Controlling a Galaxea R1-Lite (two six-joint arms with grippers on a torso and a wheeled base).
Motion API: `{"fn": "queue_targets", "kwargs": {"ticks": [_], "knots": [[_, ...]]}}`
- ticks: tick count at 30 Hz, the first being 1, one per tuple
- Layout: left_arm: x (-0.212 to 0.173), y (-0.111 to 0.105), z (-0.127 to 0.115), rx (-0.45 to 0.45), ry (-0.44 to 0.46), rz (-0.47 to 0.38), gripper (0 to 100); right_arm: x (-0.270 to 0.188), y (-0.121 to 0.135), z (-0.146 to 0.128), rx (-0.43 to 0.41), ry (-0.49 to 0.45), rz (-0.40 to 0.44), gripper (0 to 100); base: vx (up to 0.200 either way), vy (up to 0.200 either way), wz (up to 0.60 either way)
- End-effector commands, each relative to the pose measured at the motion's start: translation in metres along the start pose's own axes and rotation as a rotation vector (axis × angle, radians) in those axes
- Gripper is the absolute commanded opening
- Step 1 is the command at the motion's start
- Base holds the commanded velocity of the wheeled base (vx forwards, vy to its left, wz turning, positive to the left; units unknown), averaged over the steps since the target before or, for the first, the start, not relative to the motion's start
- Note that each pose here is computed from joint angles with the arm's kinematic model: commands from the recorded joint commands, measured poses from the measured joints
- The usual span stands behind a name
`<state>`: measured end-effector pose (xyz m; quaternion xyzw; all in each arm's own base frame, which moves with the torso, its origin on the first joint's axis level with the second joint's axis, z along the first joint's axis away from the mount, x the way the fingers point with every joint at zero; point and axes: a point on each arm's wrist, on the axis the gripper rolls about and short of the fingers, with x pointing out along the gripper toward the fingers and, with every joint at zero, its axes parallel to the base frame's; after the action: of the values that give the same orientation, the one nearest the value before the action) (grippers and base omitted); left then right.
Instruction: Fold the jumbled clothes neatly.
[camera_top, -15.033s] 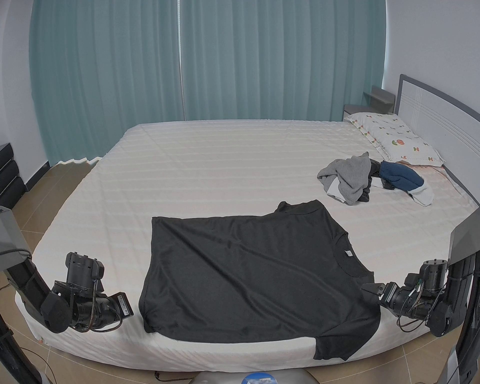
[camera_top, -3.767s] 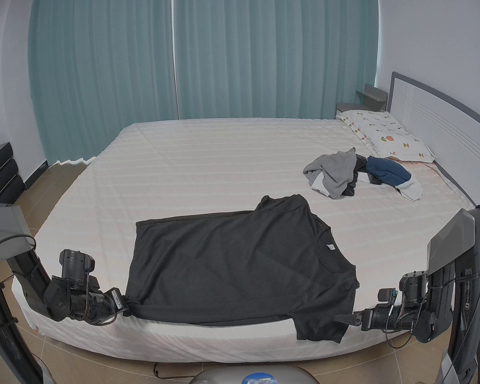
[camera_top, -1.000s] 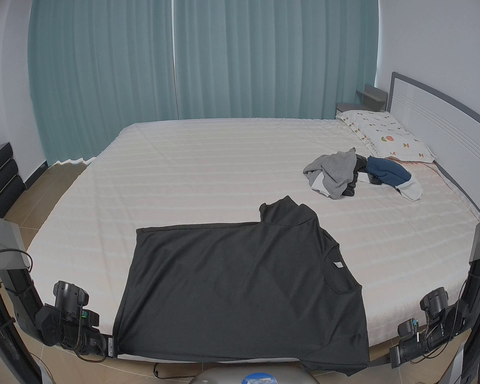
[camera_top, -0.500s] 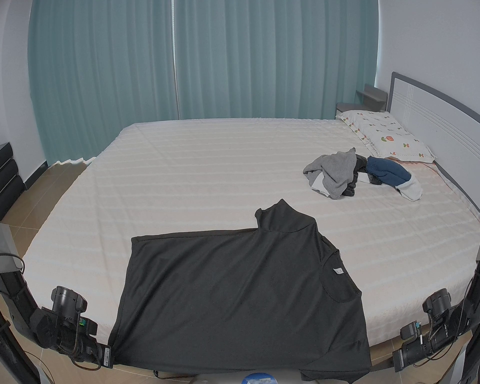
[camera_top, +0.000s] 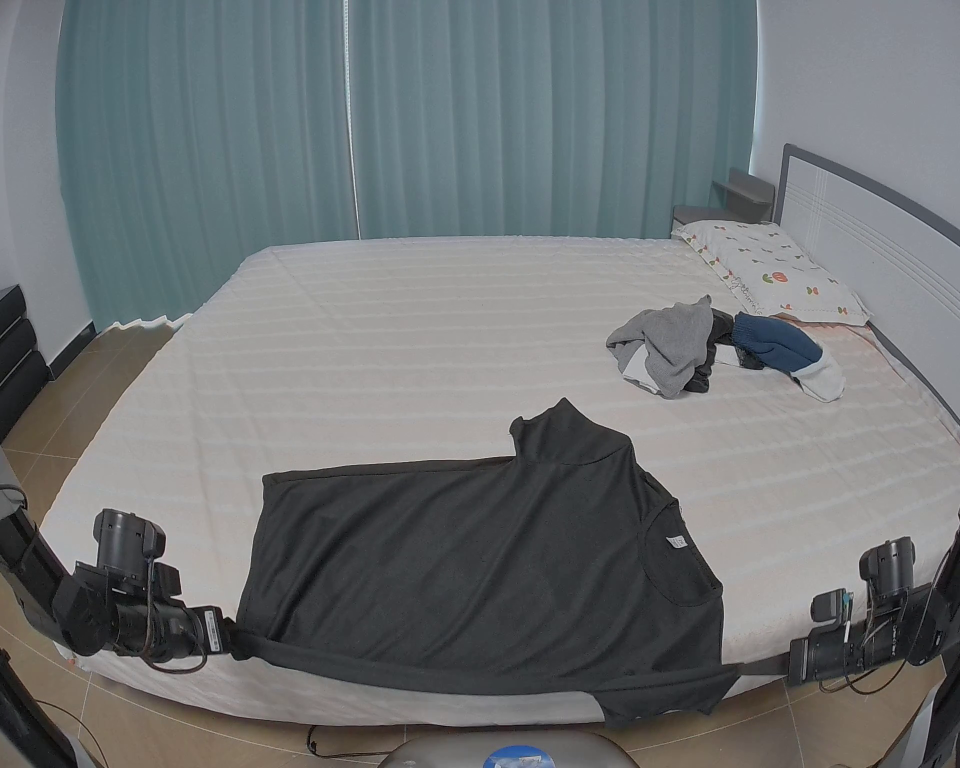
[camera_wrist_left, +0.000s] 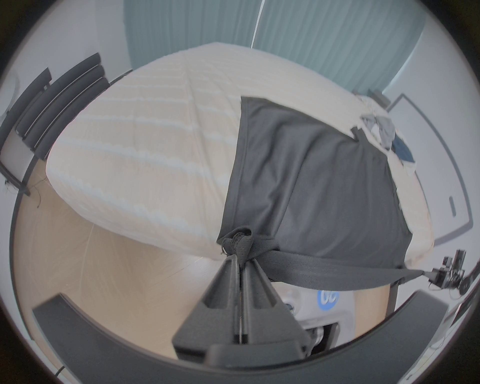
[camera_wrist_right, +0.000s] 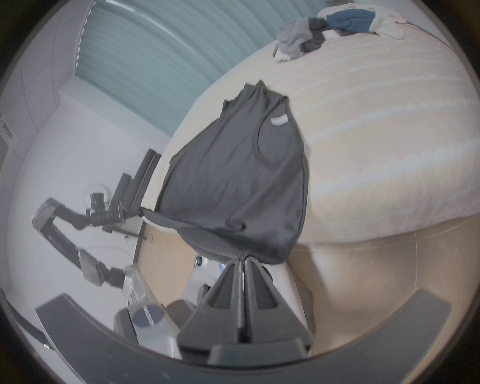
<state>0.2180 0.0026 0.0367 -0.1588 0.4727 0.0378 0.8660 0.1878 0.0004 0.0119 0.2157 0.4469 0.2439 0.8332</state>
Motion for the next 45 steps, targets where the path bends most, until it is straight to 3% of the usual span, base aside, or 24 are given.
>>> {"fn": "queue_targets", "kwargs": {"ticks": [1, 8, 15, 23, 32, 45], "knots": [[-0.001, -0.011, 0.026, -0.059, -0.093, -0.04, 0, 0.006, 0.008, 0.031, -0.044, -0.093, 0.022, 0, 0.0, 0.0, 0.0], [0.014, -0.021, 0.047, -0.123, -0.114, -0.065, 0, 0.017, 0.01, 0.06, -0.09, -0.155, 0.027, 0, 0.0, 0.0, 0.0], [0.028, -0.022, 0.052, -0.132, -0.095, -0.051, 0, 0.027, 0.01, 0.078, -0.062, -0.178, 0.044, 0, 0.0, 0.0, 0.0], [0.013, -0.019, 0.05, -0.143, -0.075, -0.03, 0, 0.019, 0.018, 0.086, -0.072, -0.222, 0.061, 0, 0.0, 0.0, 0.0], [0.0, -0.016, 0.044, -0.154, -0.035, -0.009, 0, 0.008, 0.021, 0.07, -0.05, -0.212, 0.051, 0, 0.0, 0.0, 0.0], [0.032, -0.016, 0.057, -0.165, 0.024, 0.005, 0, 0.033, 0.012, 0.09, -0.057, -0.203, 0.056, 0, 0.0, 0.0, 0.0]]}}
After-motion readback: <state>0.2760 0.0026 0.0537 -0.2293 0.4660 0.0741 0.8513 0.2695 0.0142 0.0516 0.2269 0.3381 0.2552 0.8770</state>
